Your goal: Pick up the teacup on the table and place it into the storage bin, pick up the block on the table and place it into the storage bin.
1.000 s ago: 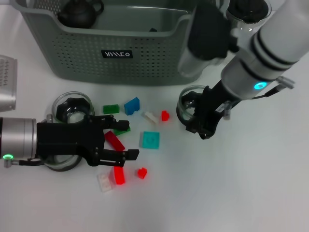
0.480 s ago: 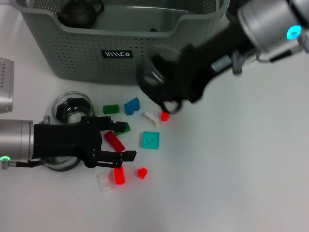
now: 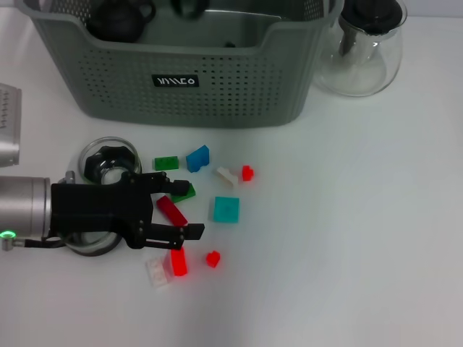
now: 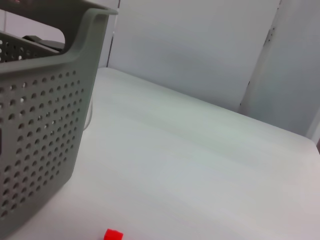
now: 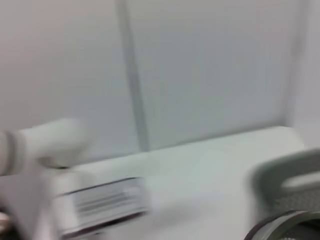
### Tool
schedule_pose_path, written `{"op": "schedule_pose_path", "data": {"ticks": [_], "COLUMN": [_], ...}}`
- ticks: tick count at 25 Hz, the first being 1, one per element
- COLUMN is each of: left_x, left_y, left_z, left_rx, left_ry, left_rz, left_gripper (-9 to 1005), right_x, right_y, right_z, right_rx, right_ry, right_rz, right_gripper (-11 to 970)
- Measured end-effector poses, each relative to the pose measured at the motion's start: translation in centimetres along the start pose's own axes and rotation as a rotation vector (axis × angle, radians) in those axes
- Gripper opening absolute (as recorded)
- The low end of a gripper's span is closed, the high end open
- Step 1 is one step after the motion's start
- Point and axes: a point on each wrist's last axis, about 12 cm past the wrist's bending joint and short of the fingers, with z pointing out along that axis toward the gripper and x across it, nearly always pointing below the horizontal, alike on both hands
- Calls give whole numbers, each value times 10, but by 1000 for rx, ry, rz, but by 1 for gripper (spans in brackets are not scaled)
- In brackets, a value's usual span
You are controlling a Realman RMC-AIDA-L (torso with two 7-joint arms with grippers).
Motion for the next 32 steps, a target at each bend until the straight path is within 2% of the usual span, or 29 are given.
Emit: {"op": "schedule_pose_path", "data": {"ticks": [6,12,18,32], "left_x": [1,3,3,4], "left_y": [0,-1,0,-2], "left_z": [-1,0,0,2], "left_rx": [-2,-9,-11,-2], "left_ry": [0,2,2,-3], "left_rz": [-2,-7,-7,-12], "left_gripper": [842,841,842,842], "right_x": [-10,5,34,73], "right_y": [-40,-65,-76,-80], "right_z": [29,65,90,96], "right_rx": [236,416,523,552], "right_ry": [103,224,304,372], "right_rz": [24,3,-32,-14], "right_gripper": [55,55,56,57]}}
